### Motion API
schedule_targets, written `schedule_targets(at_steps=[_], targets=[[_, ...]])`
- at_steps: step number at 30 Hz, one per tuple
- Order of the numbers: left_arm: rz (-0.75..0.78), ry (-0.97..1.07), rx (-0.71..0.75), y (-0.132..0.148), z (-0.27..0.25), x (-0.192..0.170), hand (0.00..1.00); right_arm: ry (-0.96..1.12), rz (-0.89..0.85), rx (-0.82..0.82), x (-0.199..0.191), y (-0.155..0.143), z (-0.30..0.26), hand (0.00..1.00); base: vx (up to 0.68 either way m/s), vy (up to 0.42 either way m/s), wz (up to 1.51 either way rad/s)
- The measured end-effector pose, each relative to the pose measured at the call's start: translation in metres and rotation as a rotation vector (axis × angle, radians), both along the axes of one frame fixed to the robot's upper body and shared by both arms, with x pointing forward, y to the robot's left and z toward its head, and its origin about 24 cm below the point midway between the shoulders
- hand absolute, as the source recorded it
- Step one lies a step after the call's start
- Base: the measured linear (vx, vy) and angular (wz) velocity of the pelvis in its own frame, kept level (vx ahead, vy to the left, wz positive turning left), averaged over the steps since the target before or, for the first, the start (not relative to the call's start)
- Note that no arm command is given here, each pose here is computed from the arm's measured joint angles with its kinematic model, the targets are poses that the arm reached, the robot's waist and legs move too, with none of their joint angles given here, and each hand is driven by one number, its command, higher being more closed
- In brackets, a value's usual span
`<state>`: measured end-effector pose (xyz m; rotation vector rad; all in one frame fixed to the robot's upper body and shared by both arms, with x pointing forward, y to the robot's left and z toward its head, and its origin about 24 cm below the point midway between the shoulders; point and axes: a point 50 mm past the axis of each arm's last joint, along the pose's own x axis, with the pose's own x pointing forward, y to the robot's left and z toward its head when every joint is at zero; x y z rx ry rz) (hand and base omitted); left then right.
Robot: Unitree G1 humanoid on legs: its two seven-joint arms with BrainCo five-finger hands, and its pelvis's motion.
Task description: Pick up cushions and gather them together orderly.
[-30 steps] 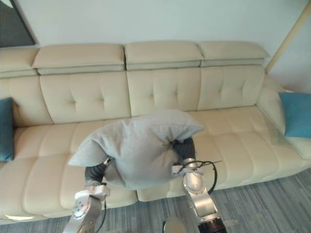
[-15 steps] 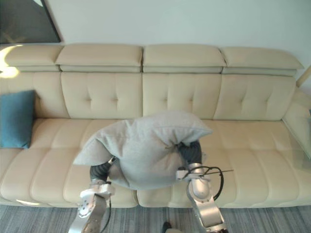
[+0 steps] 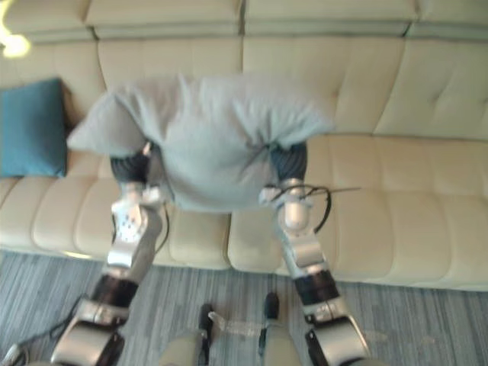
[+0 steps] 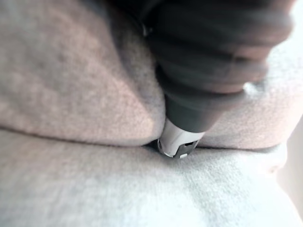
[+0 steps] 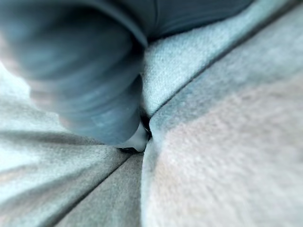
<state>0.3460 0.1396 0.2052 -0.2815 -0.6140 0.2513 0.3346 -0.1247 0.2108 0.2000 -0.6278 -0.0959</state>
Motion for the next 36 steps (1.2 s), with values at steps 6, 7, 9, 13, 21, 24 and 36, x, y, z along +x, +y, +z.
schedule_targets(at_steps=[6, 7, 9, 13, 21, 24, 36], targets=[[0.010, -0.131, -0.007, -0.009, 0.080, 0.026, 1.00, -0.155, -0.026, 0.161, 0.012, -0.006, 0.066, 1.00, -0.02, -0.030, 0.00], [0.008, -0.146, -0.014, -0.010, 0.089, 0.026, 1.00, -0.171, -0.024, 0.181, 0.013, -0.007, 0.074, 1.00, 0.00, -0.028, -0.04], [-0.001, -0.172, -0.027, -0.015, 0.104, 0.027, 1.00, -0.194, -0.022, 0.230, 0.015, -0.011, 0.088, 1.00, 0.00, 0.000, 0.00], [-0.006, -0.218, -0.048, -0.017, 0.129, 0.026, 1.00, -0.247, -0.003, 0.281, 0.014, -0.012, 0.111, 1.00, 0.00, -0.015, 0.02], [-0.009, -0.270, -0.105, -0.009, 0.152, 0.023, 0.00, -0.355, 0.012, 0.281, 0.007, -0.010, 0.157, 0.00, -0.01, -0.049, 0.11], [-0.005, -0.292, -0.180, 0.000, 0.154, 0.022, 0.00, -0.431, 0.023, 0.273, -0.001, -0.011, 0.172, 0.00, -0.01, -0.049, 0.11], [0.110, -0.169, -0.453, 0.105, 0.114, 0.032, 0.00, -0.504, -0.013, 0.292, -0.007, -0.070, 0.204, 0.00, 0.02, -0.059, 0.02]])
